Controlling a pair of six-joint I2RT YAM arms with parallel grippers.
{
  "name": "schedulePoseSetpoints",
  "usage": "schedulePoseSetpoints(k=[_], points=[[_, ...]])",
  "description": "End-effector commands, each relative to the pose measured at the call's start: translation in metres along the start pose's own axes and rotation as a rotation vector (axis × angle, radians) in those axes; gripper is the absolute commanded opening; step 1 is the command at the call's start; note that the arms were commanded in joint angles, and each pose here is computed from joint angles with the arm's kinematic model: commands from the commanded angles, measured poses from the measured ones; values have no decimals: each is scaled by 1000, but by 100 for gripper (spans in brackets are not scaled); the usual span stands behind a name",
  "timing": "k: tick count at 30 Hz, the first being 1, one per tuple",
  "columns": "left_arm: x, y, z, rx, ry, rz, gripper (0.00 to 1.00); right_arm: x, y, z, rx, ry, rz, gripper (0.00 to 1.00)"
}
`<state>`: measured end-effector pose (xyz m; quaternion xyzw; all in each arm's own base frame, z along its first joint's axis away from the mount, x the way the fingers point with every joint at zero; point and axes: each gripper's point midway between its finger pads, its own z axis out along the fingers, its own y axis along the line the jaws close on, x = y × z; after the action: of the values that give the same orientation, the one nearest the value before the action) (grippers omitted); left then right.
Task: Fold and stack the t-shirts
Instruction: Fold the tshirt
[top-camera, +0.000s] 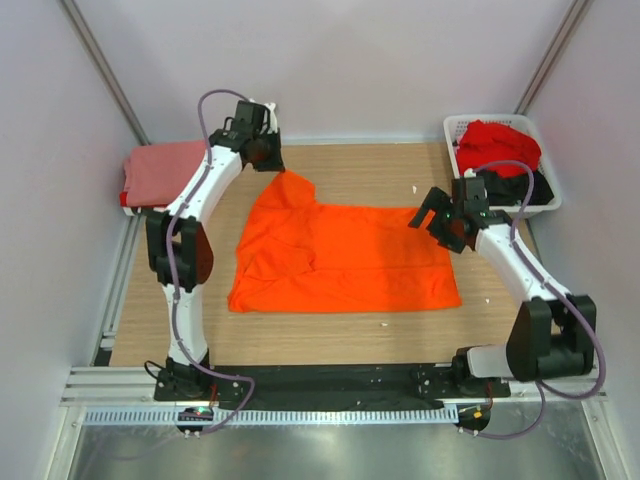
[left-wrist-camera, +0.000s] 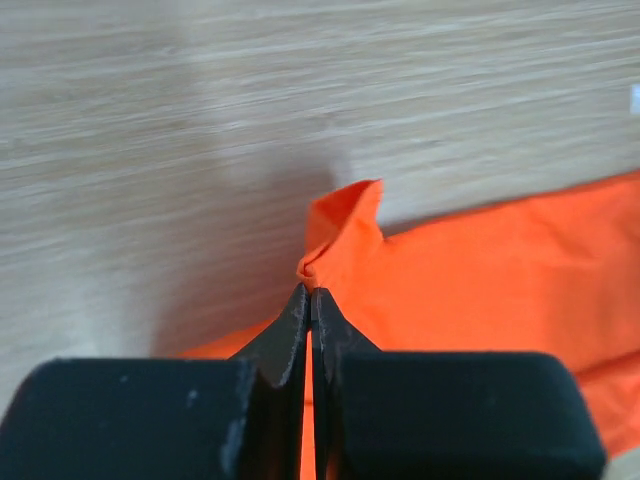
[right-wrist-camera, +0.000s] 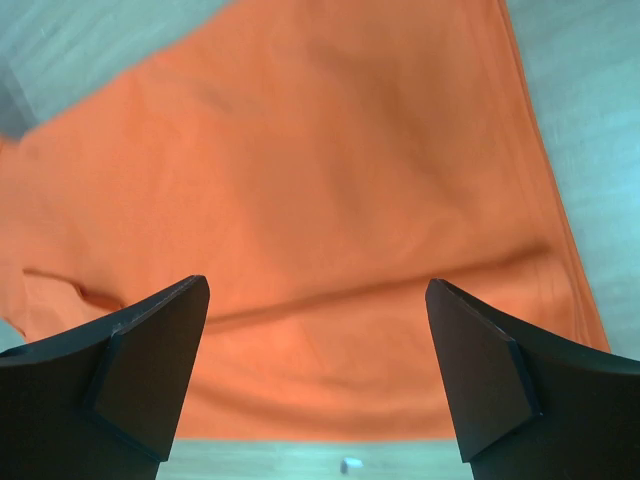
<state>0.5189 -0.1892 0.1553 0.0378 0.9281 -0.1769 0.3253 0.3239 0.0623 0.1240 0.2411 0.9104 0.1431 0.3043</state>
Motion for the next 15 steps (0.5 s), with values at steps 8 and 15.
schedulePoseSetpoints(k=[8, 15], points=[[24, -24, -65, -175, 45, 66, 0, -106, 12, 80, 217, -112, -62, 92], [48, -40, -65, -148, 104, 91, 0, -123, -3, 134, 297, -63, -49, 88]])
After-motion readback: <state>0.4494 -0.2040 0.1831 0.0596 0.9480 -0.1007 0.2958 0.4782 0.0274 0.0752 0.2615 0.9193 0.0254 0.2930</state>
